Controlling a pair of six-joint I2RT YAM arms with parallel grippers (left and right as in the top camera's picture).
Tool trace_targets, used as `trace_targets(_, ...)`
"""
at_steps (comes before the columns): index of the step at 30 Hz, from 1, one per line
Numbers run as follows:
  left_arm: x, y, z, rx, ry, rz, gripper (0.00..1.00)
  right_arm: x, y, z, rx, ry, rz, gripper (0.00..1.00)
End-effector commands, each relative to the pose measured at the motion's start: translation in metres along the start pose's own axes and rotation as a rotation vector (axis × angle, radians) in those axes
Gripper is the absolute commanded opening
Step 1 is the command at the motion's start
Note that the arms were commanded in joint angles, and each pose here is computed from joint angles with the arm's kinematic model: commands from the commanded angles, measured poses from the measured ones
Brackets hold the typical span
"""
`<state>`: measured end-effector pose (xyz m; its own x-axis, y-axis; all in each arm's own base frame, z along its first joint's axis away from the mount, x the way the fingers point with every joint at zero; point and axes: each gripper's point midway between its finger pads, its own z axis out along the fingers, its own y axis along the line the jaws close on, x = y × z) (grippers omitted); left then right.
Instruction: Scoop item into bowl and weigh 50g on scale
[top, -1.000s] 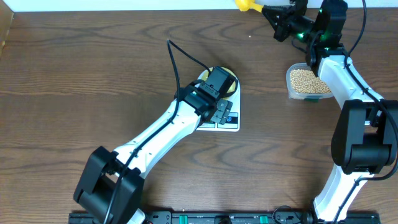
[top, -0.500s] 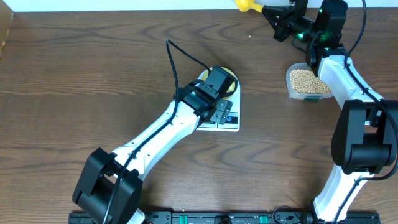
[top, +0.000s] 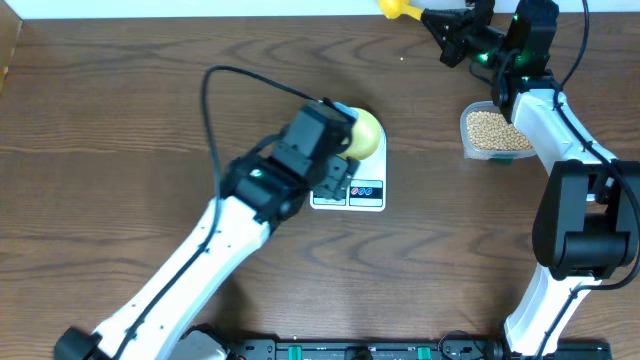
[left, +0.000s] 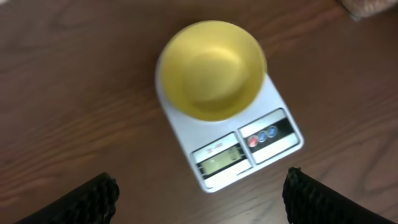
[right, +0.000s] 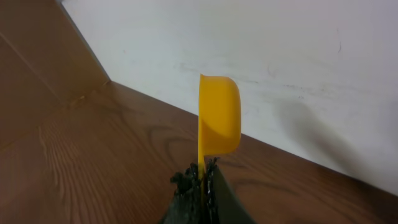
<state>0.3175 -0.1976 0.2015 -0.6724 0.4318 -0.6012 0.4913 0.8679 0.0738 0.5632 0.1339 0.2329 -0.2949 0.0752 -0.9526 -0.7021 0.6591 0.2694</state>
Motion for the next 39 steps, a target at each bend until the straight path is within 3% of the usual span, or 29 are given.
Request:
trace_targets(1, 0.009, 0.015, -0.013, 0.012, -0.017, 0.03, 0.86, -0.003, 0.001, 0.003, -0.01, -0.005, -0.03, 0.01)
trace_targets(9, 0.038, 0.026, -0.024, 0.086, -0.058, -0.013, 0.86, -0.004, 0.001, 0.003, -0.011, -0.006, -0.03, 0.01)
trace_targets(39, 0.021, 0.027, -0.027, 0.09, -0.148, -0.033, 0.86, -0.005, -0.006, -0.004, 0.006, -0.004, 0.011, 0.01)
